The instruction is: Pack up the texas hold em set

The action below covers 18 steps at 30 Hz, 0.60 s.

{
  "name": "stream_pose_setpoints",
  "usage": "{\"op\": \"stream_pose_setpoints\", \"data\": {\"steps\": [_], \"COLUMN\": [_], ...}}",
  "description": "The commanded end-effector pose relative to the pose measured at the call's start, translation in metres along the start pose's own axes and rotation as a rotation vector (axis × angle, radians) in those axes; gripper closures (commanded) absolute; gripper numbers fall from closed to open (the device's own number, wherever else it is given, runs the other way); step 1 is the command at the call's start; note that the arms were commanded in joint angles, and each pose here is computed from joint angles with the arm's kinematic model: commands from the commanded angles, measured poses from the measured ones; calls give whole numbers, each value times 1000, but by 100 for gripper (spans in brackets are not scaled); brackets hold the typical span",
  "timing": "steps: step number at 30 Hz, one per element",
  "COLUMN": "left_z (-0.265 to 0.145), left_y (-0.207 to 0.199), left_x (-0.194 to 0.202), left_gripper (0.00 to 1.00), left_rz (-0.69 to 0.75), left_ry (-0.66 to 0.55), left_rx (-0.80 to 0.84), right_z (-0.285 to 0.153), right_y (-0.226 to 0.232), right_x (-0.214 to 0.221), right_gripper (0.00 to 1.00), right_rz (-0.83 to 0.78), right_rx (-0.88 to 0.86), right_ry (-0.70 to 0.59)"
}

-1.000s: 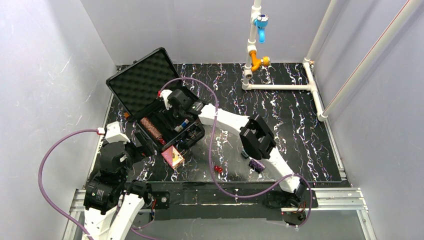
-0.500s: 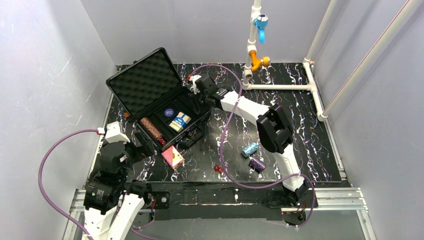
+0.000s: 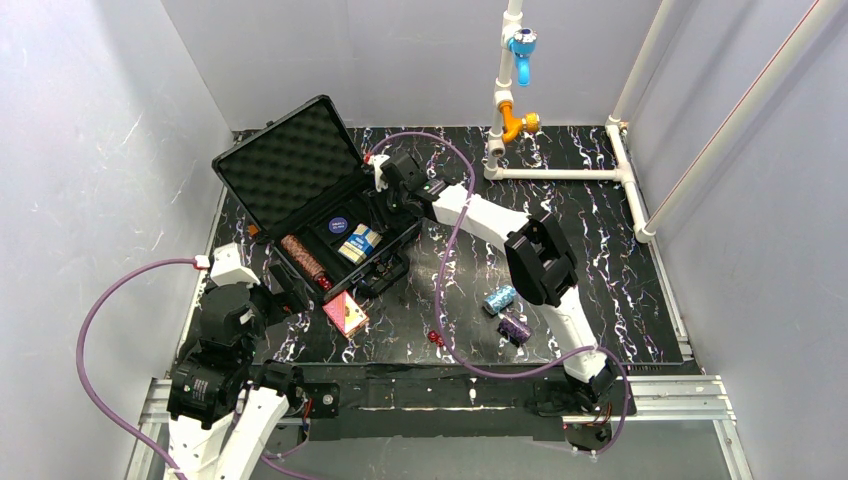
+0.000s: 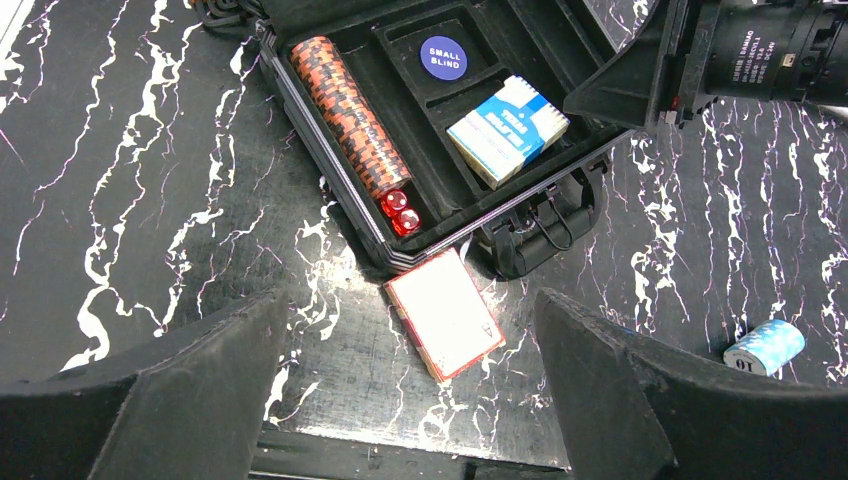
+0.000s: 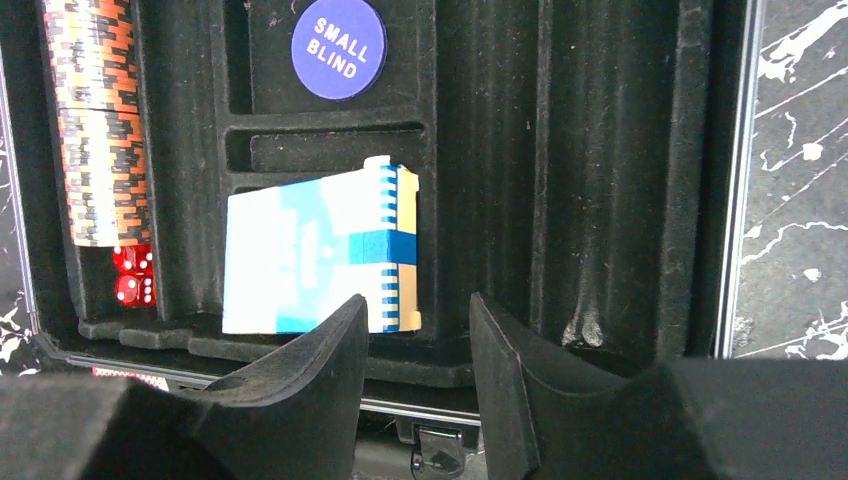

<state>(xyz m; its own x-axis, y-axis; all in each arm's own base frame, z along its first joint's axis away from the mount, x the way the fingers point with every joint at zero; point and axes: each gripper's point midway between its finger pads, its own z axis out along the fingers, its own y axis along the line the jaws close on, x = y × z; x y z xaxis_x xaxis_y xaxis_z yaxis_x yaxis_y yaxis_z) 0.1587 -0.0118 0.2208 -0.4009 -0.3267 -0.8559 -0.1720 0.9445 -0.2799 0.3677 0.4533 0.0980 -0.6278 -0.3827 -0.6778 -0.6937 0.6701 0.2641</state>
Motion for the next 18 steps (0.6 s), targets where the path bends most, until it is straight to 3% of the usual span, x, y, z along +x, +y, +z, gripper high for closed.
{"op": "stream_pose_setpoints", "data": {"steps": [1, 18], "left_z": [3, 4], "left_y": [5, 4], "left_x": [4, 6], "left_gripper": [9, 9], "left_rz": [8, 12], "left_ry": [22, 33], "left_rx": [-34, -31], "right_z": [4, 8], "right_y": [11, 34], "right_x": [-15, 38], "right_gripper": [51, 65], "right_rz": [16, 9], "right_rx": [-51, -103], "right_ry": [-40, 64]}}
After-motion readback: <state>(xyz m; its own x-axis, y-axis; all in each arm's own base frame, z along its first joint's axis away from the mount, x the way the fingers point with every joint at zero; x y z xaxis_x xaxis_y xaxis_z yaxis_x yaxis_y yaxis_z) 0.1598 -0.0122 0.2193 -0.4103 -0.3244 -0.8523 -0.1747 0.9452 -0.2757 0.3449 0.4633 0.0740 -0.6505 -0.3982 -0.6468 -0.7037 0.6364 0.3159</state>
